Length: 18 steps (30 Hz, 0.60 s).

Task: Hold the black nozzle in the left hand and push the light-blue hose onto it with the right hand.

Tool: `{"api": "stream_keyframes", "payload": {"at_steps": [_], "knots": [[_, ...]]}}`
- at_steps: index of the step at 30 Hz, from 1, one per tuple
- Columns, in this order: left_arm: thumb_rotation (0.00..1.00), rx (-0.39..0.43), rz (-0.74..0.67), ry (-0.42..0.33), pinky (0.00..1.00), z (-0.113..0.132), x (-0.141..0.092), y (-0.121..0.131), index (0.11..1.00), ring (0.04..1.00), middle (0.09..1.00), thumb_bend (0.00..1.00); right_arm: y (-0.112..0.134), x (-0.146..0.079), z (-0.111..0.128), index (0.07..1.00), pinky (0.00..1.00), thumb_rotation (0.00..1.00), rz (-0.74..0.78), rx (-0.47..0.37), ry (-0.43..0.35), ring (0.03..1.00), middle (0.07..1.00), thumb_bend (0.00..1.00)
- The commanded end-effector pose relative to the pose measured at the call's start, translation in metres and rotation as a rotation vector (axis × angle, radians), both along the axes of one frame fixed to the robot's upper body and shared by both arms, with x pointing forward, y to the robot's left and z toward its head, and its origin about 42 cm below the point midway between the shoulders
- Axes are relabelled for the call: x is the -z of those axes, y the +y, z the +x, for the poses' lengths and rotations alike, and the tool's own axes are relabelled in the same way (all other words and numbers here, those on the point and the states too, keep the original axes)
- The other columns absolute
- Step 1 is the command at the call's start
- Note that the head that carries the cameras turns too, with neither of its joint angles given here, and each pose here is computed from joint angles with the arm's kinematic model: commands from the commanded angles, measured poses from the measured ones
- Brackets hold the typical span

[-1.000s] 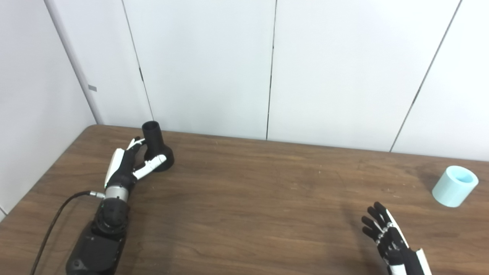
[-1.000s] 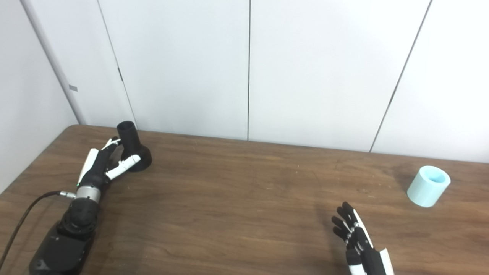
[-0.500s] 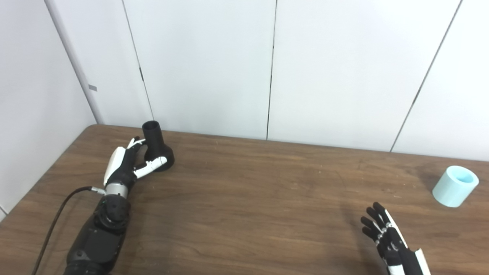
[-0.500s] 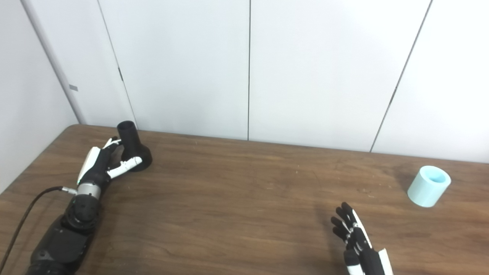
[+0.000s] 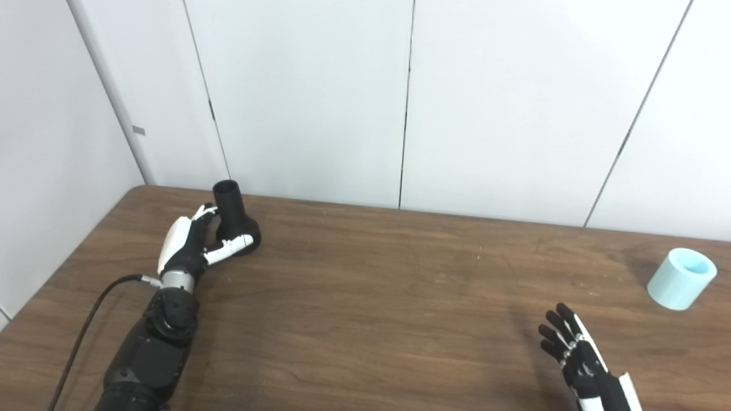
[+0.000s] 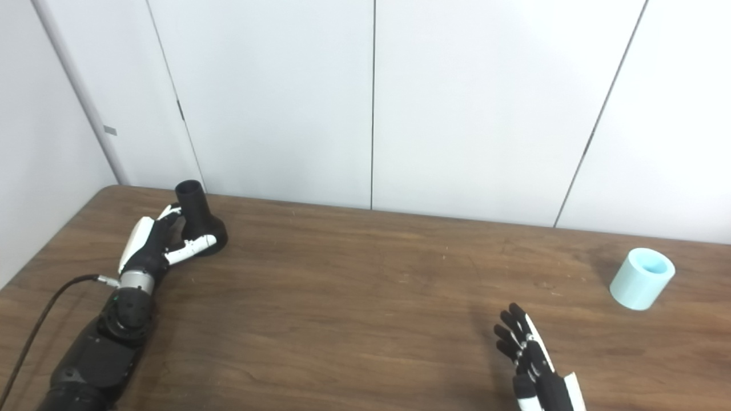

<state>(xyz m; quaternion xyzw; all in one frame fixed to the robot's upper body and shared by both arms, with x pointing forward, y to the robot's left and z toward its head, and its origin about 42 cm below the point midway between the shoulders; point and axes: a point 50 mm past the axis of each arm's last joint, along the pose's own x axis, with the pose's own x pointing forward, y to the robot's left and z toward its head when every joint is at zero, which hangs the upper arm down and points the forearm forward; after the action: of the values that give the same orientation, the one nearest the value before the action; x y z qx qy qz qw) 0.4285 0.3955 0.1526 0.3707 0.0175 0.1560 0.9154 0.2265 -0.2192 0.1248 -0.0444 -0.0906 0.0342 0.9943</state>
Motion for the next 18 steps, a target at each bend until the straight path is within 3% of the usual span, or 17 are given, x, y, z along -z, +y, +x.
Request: {"api": "stream_keyframes", "payload": {"at_steps": [1, 7, 18], "knots": [[0.53, -0.003, 0.039, -0.073, 1.0, 0.01, -0.024, 0.004, 0.683, 1.0, 0.962, 0.58, 0.0, 0.016, -0.025, 0.956, 0.88, 0.95, 0.016, 0.022, 0.074, 0.897, 0.931, 0.68], [0.43, 0.011, 0.019, -0.084, 1.0, 0.009, -0.021, 0.003, 0.532, 0.978, 0.897, 0.44, -0.001, 0.016, -0.025, 0.957, 0.88, 0.96, 0.017, 0.021, 0.075, 0.899, 0.932, 0.67], [0.37, 0.047, 0.017, -0.042, 1.0, 0.006, -0.013, 0.001, 0.49, 0.993, 0.84, 0.41, 0.001, 0.015, -0.025, 0.957, 0.87, 0.96, 0.02, 0.022, 0.08, 0.895, 0.934, 0.67]]}}
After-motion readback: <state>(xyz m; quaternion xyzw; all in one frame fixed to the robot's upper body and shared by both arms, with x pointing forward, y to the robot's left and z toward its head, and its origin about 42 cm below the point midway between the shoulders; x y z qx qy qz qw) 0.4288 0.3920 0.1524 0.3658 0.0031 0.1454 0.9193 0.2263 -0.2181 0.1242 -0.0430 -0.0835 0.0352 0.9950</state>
